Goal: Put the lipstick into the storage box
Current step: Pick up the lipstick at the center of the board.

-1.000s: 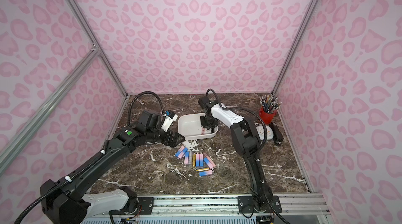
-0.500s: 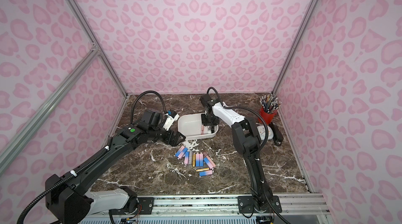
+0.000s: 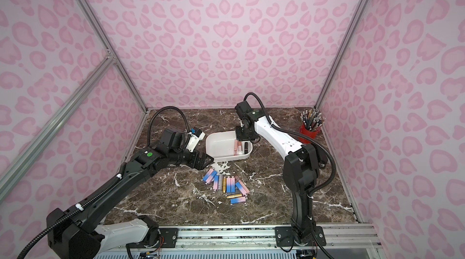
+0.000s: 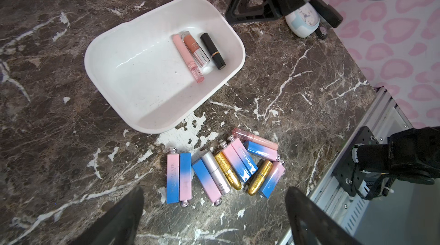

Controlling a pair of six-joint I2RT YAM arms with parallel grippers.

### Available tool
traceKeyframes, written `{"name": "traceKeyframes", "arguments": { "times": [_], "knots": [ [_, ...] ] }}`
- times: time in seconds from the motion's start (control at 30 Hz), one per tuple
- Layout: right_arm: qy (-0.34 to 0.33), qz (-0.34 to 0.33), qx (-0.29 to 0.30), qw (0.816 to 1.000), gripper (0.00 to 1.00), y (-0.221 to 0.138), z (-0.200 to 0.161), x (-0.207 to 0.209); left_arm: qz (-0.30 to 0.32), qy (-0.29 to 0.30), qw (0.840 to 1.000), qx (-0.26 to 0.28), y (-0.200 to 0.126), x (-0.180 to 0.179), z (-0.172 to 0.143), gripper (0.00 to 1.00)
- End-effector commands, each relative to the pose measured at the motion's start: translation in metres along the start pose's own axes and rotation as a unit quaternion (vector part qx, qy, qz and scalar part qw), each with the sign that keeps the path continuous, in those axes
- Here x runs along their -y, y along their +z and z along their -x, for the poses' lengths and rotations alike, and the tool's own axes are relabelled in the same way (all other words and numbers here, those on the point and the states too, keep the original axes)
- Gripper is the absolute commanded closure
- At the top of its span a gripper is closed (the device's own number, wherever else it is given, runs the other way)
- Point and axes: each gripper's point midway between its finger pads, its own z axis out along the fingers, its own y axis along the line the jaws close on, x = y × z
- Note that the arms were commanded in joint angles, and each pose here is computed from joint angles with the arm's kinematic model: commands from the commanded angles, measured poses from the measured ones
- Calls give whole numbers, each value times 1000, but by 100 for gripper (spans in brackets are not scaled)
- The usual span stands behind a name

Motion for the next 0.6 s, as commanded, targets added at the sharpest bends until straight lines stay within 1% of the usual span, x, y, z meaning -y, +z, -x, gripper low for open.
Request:
{"name": "traceKeyframes", "arguments": {
  "times": [0.0,0.13,0.27,0.37,0.57],
  "knots": [
    [-17,-28,-21,999,64,-6,-23,6,-2,-2,999,33,-3,2,11,4],
    [-21,-42,-29,998,64,-15,-52,3,-16,1,999,39,-7,7,9,5],
    [-21,-46,-28,998,64,-20,-85,-1,-23,2,999,37,-10,10,0,4],
    [-17,-33,-44,998,64,-11,-117,-4,-19,-2,999,27,-12,8,-8,4],
    [-49,-29,-68,996,64,7,-168,-7,-2,-20,1000,21,-15,3,-12,4]
  ]
}}
